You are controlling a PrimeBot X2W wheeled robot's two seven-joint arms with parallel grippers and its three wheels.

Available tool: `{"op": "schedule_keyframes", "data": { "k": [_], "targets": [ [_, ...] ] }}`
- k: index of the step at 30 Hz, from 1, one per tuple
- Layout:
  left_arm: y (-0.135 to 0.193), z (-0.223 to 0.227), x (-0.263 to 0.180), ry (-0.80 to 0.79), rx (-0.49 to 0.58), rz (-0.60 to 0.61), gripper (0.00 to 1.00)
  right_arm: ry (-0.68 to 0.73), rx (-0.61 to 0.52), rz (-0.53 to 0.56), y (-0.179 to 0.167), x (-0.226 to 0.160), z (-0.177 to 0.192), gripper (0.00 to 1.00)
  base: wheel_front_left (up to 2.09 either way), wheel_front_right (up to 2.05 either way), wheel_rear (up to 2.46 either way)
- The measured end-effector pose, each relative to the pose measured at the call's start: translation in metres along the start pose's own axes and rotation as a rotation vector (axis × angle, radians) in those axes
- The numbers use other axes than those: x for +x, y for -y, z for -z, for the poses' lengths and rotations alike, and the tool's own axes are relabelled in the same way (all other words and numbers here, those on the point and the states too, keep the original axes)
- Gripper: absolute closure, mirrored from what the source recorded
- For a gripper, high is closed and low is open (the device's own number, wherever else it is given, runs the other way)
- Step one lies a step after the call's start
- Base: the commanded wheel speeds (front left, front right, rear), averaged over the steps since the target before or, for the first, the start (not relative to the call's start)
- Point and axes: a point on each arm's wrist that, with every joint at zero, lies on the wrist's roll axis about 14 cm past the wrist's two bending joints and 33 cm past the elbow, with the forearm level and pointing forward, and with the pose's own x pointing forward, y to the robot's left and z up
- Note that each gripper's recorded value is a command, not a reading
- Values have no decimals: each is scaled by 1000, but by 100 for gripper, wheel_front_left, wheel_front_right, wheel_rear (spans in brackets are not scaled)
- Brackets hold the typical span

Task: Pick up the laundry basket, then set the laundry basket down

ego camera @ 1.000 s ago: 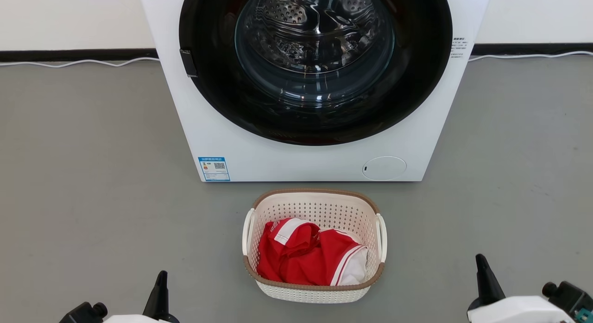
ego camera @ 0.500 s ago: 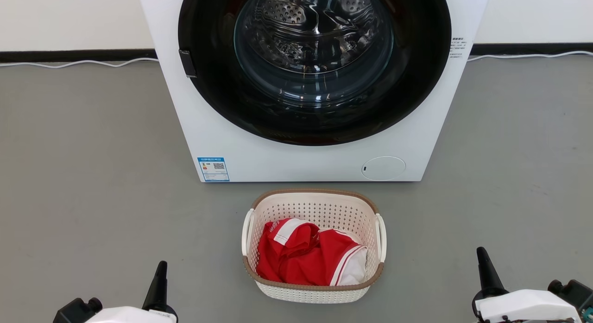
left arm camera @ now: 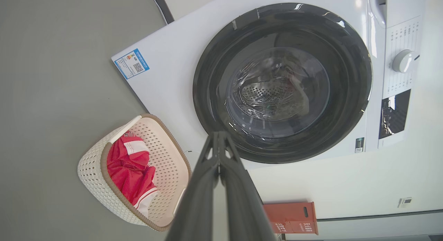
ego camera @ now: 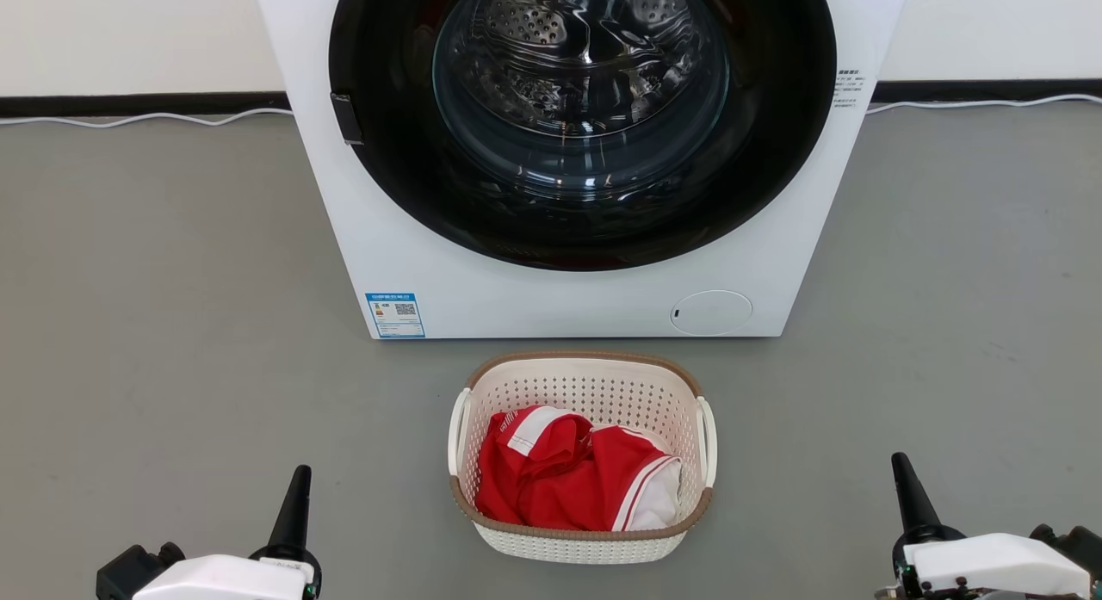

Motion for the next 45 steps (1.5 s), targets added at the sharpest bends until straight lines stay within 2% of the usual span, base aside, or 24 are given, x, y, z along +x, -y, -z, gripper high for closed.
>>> {"op": "schedule_keyframes", "data": {
  "k": [36, 45],
  "targets": [
    [34, -8, 9, -32, -380, 124, 100, -10, 431, -112, -31, 5, -13, 100, 0, 0, 0],
    [34, -8, 9, -30, -387, 126, 100, -10, 434, -113, -31, 5, -13, 100, 0, 0, 0]
  ]
}}
